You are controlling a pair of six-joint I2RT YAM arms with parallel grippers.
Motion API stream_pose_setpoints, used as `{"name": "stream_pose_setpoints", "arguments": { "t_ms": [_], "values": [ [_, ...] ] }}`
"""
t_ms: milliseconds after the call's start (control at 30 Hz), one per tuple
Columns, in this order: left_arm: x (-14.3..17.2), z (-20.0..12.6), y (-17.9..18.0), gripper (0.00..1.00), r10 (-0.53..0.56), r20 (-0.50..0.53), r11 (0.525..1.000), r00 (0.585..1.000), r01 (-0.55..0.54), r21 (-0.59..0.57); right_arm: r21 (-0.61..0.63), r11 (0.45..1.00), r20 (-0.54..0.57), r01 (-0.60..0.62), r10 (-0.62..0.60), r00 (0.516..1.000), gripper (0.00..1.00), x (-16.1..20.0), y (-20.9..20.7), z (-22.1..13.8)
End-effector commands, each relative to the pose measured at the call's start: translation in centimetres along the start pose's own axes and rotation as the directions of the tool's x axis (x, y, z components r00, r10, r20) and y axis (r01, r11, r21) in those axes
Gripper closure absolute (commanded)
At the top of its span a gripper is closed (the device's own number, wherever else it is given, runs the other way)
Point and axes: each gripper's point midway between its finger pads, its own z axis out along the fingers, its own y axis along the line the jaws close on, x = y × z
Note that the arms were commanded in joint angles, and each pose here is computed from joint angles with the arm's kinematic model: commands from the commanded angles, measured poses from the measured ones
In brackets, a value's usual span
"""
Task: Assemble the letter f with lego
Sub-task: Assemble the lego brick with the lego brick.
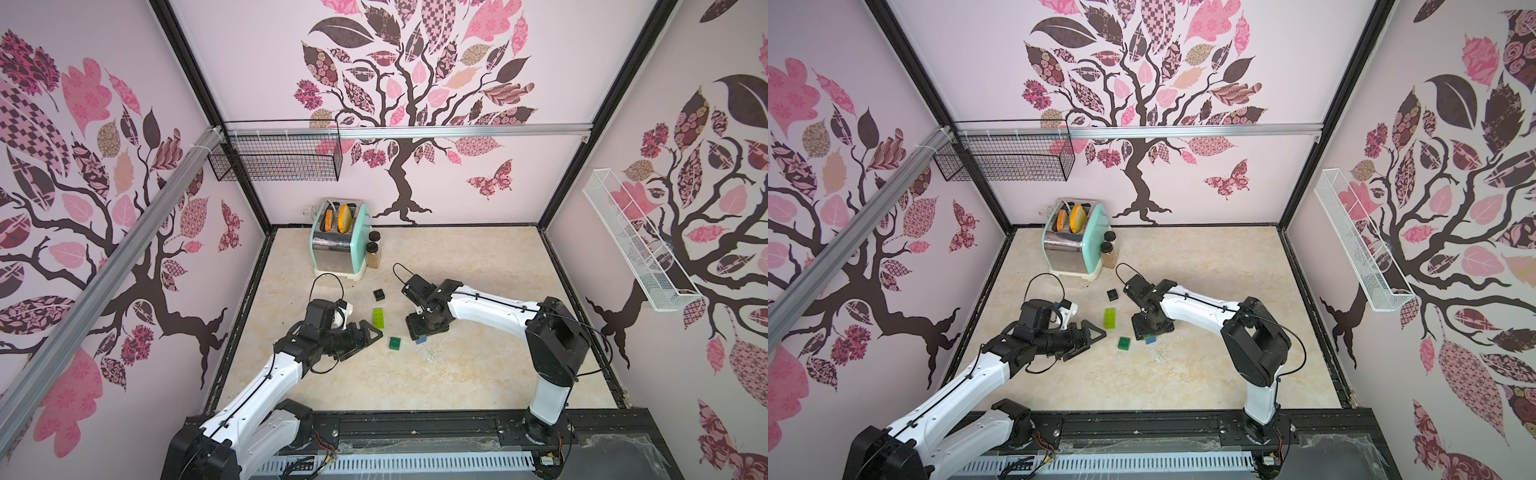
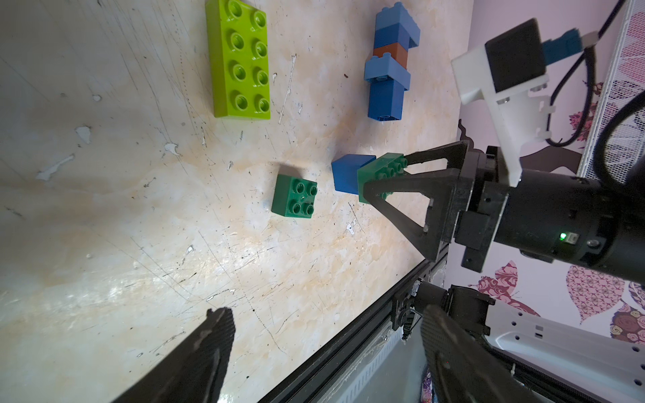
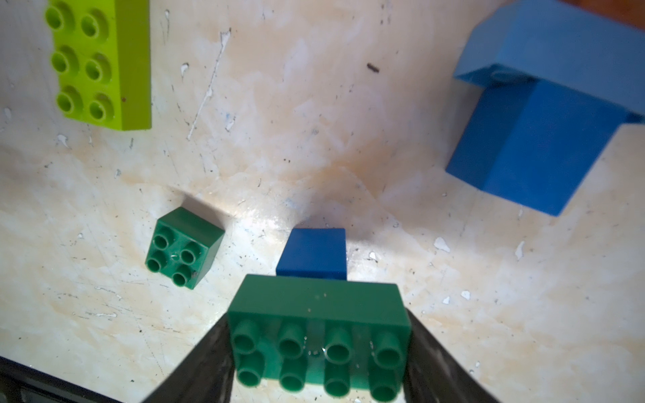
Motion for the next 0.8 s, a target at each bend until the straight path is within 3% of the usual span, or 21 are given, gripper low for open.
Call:
{"name": "stream_pose_setpoints", "arguments": {
  "t_ms": [0, 767],
  "values": [
    [-0.1, 0.1, 0.2, 0.12, 0.01, 0.008, 1.0, 1.0, -0.01, 0.003, -0.009, 0.999, -0.054, 0.041, -0.042, 0.998, 0.3, 0.8, 0.5, 0.3],
    [-0.2, 0.0, 0.0, 0.12, 0.012, 0.016, 1.0, 1.0, -0.013, 0.008, 0.002, 0.994, -0.199, 0.107, -0.105, 0.974, 0.33, 2.9, 0.1, 2.4]
  ]
}}
